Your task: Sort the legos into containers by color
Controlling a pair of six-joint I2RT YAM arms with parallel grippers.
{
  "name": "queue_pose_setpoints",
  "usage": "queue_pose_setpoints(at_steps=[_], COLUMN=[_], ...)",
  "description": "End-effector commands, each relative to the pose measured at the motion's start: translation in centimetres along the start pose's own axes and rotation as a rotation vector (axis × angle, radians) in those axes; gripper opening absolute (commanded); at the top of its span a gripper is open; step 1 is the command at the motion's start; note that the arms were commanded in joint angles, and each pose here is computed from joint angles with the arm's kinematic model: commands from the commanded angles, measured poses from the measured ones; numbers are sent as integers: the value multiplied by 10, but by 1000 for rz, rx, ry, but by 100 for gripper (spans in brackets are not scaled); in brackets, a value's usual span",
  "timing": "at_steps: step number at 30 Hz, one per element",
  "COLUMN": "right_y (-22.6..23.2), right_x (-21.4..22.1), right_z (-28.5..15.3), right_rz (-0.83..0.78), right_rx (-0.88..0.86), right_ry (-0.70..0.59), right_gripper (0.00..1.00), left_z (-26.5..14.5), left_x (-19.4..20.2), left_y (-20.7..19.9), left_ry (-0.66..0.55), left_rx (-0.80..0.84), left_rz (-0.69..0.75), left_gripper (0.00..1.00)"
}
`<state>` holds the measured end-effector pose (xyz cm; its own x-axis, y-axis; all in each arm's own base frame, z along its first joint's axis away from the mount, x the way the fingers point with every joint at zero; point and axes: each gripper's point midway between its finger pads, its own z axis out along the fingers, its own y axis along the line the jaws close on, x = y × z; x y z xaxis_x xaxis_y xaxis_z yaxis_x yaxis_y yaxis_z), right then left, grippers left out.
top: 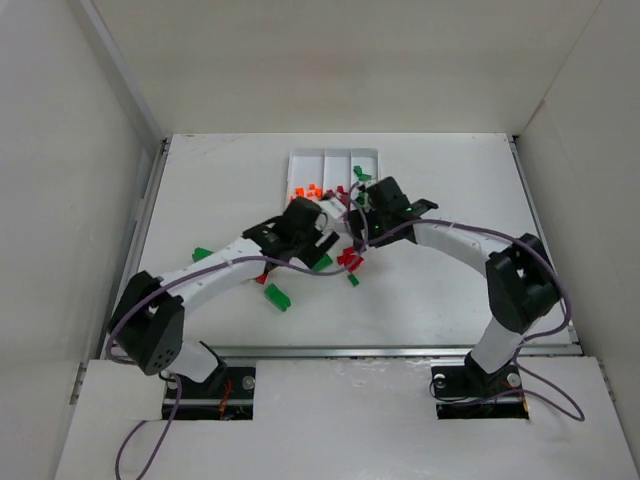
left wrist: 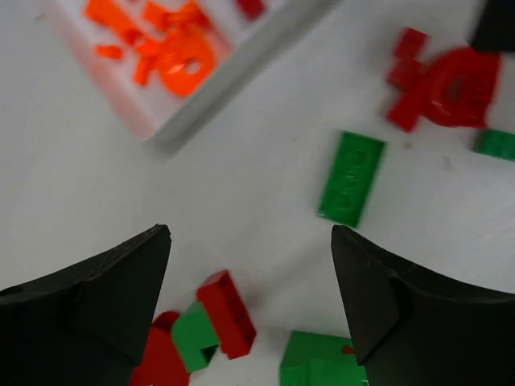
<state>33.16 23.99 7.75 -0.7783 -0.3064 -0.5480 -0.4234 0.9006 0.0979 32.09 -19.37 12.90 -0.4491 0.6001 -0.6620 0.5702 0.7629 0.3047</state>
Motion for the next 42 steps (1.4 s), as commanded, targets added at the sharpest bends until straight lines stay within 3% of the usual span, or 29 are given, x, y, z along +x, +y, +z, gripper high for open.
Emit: queue_pose_setpoints(at_steps=[1, 7, 10, 14, 22, 23, 27, 28, 29, 33, 37, 41, 42], right_y=[-38, -78, -92, -100, -106, -106, -107, -108, -108, -109, -120, -140, -144], right_x=[-33, -32, -25, -23, -32, -34, -34, -35, -37, -37, -47, -60, -66], right_z=[-19, -42, -48, -55, -63, -61, -57, -53, -52, -48, -52, -60, -63], right_rz=[238, 355, 369, 349, 316, 316, 308, 308, 308, 308, 346, 428, 433], right_rx=[41, 98, 137, 167, 183, 183, 186, 186, 186, 186, 184, 198, 202], right_ry=[-144, -213, -207, -216, -245, -242, -231, -231, -231, -231, -256, -307, -326], right_gripper=[82, 83, 83, 83, 83, 83, 83, 83, 83, 83, 83, 83, 83], left_z=[6, 35, 44, 62, 69, 71, 70, 70, 66, 54, 46, 47, 57], left_x=[16, 35, 27, 45, 73, 73, 84, 84, 87, 87, 38, -82, -93], left_y=[-64, -112, -117, -110, -108, -109, -108, -108, -103, -91, -73, -55, -54], left_ry=[76, 172, 131, 191, 303, 312, 365, 365, 384, 399, 302, 13, -8], left_rx=[208, 379, 389, 369, 418, 420, 434, 434, 432, 412, 365, 294, 280], left_rz=[235, 226, 238, 224, 195, 196, 192, 192, 184, 206, 191, 116, 101], left_gripper=[79, 86, 86, 85, 62, 50, 22, 9, 4, 0, 0, 0, 0])
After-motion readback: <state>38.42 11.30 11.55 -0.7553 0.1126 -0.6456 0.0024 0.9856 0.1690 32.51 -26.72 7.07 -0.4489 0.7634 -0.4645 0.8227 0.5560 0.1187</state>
